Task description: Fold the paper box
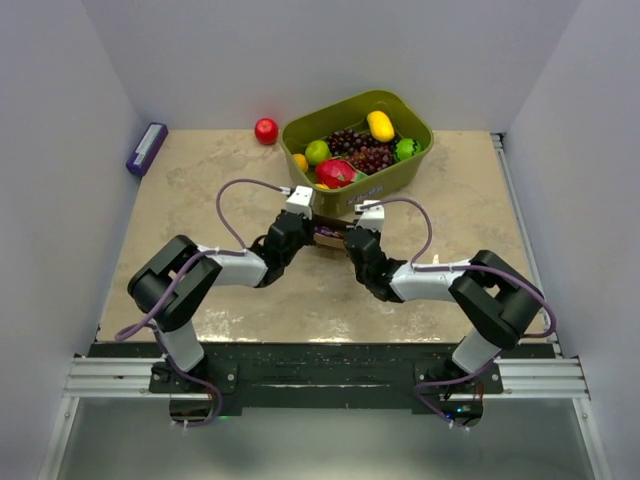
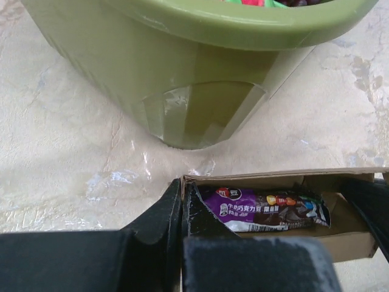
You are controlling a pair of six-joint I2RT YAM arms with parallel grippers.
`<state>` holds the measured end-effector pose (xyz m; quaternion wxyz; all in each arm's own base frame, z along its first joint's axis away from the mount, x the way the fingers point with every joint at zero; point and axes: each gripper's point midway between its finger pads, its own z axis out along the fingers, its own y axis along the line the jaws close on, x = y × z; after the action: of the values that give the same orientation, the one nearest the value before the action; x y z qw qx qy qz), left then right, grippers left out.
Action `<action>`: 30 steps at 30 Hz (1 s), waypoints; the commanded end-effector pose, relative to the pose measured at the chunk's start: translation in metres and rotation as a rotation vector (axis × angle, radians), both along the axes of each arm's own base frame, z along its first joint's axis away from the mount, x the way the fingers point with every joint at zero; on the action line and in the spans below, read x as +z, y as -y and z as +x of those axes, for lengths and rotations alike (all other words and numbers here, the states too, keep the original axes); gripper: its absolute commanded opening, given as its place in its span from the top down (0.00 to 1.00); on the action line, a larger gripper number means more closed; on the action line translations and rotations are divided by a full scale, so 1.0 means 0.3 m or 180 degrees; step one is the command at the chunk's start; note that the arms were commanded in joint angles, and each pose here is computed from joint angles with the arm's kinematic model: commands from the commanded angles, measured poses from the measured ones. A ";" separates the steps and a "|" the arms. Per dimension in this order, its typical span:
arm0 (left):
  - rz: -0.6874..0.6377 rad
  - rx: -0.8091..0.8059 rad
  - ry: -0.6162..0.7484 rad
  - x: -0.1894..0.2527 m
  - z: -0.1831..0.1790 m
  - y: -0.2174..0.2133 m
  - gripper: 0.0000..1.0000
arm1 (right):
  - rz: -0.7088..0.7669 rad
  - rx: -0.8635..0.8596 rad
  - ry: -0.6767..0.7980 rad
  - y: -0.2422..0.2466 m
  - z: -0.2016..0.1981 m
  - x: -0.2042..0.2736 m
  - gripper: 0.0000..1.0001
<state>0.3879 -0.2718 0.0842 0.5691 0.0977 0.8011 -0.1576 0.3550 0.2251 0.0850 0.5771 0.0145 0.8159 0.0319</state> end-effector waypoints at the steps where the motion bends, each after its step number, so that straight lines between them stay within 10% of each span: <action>1: -0.0195 -0.0125 -0.0026 -0.022 -0.059 0.059 1.00 | 0.0422 -0.0018 0.0195 -0.073 -0.023 0.045 1.00; 12: -0.0041 -0.0116 -0.0116 -0.107 -0.161 0.017 1.00 | 0.0309 -0.0057 0.0008 -0.052 -0.072 0.012 0.99; 20: 0.0175 0.0029 0.0030 -0.142 -0.233 -0.043 1.00 | 0.0227 0.0306 -0.0246 -0.073 -0.171 0.054 0.46; 30: 0.0401 0.0062 0.0101 -0.177 -0.278 -0.050 1.00 | 0.0501 0.0784 -0.0437 -0.064 -0.342 0.108 0.38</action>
<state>0.3191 -0.2703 0.0660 0.6071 0.0945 0.7748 -0.1493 0.2731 0.2438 0.1035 0.5209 -0.0344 0.8449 0.1166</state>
